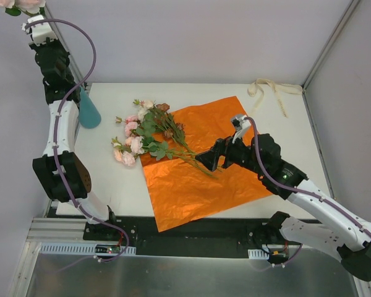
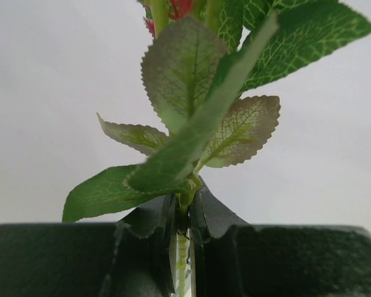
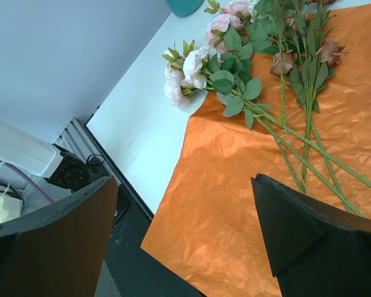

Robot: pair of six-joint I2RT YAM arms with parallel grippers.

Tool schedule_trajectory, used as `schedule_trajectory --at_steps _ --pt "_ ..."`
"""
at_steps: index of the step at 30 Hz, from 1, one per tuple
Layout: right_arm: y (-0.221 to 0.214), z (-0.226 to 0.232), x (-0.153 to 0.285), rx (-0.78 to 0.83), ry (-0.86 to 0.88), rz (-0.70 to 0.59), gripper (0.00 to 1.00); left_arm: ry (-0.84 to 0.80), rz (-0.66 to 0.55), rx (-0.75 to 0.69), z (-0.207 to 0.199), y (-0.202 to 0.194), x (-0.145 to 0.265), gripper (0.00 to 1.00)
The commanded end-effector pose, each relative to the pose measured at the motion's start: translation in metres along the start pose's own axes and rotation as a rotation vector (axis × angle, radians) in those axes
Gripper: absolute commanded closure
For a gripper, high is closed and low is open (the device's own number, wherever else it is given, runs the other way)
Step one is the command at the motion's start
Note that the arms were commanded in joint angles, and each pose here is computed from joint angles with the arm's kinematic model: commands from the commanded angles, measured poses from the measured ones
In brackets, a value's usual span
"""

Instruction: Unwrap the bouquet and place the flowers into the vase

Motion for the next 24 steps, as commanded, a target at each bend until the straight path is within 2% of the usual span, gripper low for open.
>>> schedule_trajectory --at_steps 1,6,9,17,19,20,24 --pt "0.012 0.004 0.002 0.053 0.008 -0.046 0.0 -0.013 -0.057 0.016 -0.006 -0.005 -0.008 1.0" --pt "0.012 0.004 0.004 0.053 0.0 -0.051 0.0 0.043 0.025 -0.002 -0.001 -0.041 -0.009 1.0" --pt "0.014 0.003 0.008 0.057 -0.016 -0.058 0.0 0.033 0.127 0.014 0.003 -0.048 -0.005 0.9" --pt "0.02 0.002 0.01 0.013 -0.056 -0.082 0.01 0.031 0.336 0.015 0.006 -0.07 0.026 0.78" --pt "0.021 0.003 0.013 -0.004 -0.059 -0.088 0.0 0.027 0.38 0.02 0.008 -0.07 0.036 0.71" --pt "0.022 0.005 0.014 -0.014 -0.056 -0.092 0.0 0.031 0.396 0.024 0.009 -0.068 0.04 0.64" --pt "0.022 0.005 0.017 -0.038 -0.065 -0.091 0.01 0.015 0.443 0.054 0.011 -0.057 0.061 0.53"
Point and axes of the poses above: each gripper's point midway between its finger pads, its own x axis back along the fingers, its own z axis along the line the jaws close on, y = z × x, the point moved 5 cm from there along x, back along the fingers, and after that the axes turned 4 degrees about -x, right-handed, at the moved point
